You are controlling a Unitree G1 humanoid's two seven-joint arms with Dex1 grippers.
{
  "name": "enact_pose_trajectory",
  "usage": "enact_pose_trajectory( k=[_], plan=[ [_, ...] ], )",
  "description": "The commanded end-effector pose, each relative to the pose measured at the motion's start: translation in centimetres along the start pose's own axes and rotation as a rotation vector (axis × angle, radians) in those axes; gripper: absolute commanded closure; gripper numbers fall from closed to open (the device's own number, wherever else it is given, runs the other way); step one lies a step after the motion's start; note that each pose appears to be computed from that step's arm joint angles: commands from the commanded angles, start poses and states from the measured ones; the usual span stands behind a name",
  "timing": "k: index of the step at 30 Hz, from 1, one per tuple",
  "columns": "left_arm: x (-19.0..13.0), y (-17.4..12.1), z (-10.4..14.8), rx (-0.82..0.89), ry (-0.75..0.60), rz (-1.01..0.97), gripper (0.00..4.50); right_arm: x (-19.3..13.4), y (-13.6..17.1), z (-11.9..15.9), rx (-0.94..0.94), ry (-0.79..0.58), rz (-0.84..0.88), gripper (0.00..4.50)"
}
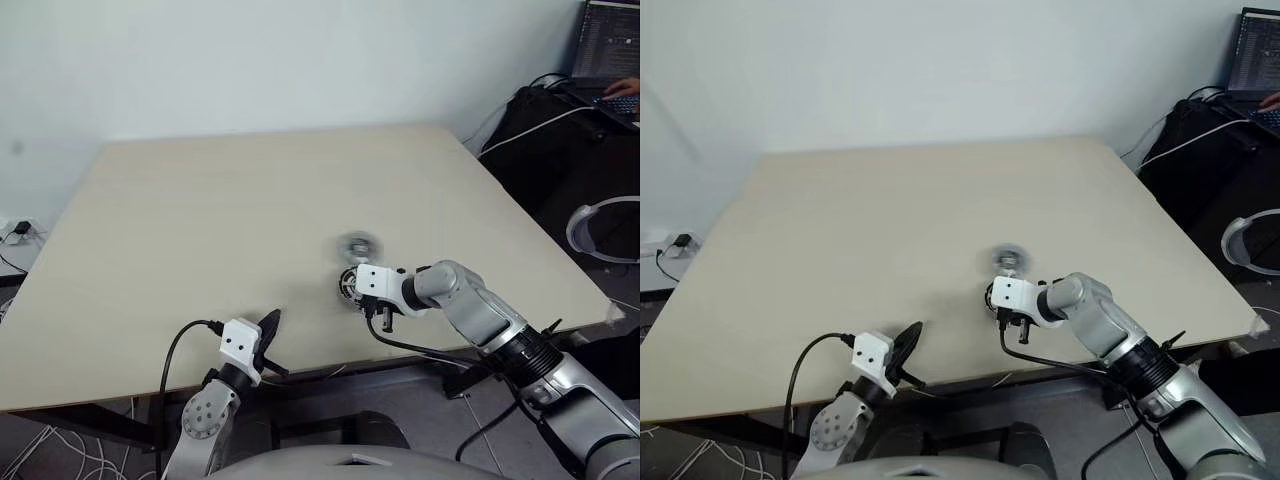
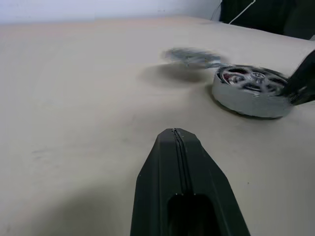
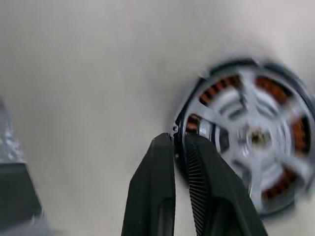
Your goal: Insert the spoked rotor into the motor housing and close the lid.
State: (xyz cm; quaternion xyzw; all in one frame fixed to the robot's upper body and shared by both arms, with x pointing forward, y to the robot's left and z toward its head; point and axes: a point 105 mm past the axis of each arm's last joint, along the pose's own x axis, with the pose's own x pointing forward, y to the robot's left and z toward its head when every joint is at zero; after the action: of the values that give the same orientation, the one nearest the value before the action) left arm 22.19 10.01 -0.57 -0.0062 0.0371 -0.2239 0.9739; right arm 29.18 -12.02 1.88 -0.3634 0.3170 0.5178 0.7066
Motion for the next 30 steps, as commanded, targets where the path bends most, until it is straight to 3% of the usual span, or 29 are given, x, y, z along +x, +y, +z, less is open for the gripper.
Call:
enact_pose_trajectory(
  k=[1,15,30],
  plan=[
    [0.4,0.0,1.7,0.016,-0.049,0.002,4.5,-0.4,-0.7,0.3,0.01,-0.015,-0.032,4.4],
    [0.7,-0.6,2.6,0.008,-0.053,-0.005,4.5,-1.3,1.4,3.0,0.171,-0.126,0.038,4.4],
    [0.8,-0.7,3.7,0.011,-0.05,-0.006,4.5,1.4,0.6,4.8,0.58,-0.136,-0.069,4.4]
  ],
)
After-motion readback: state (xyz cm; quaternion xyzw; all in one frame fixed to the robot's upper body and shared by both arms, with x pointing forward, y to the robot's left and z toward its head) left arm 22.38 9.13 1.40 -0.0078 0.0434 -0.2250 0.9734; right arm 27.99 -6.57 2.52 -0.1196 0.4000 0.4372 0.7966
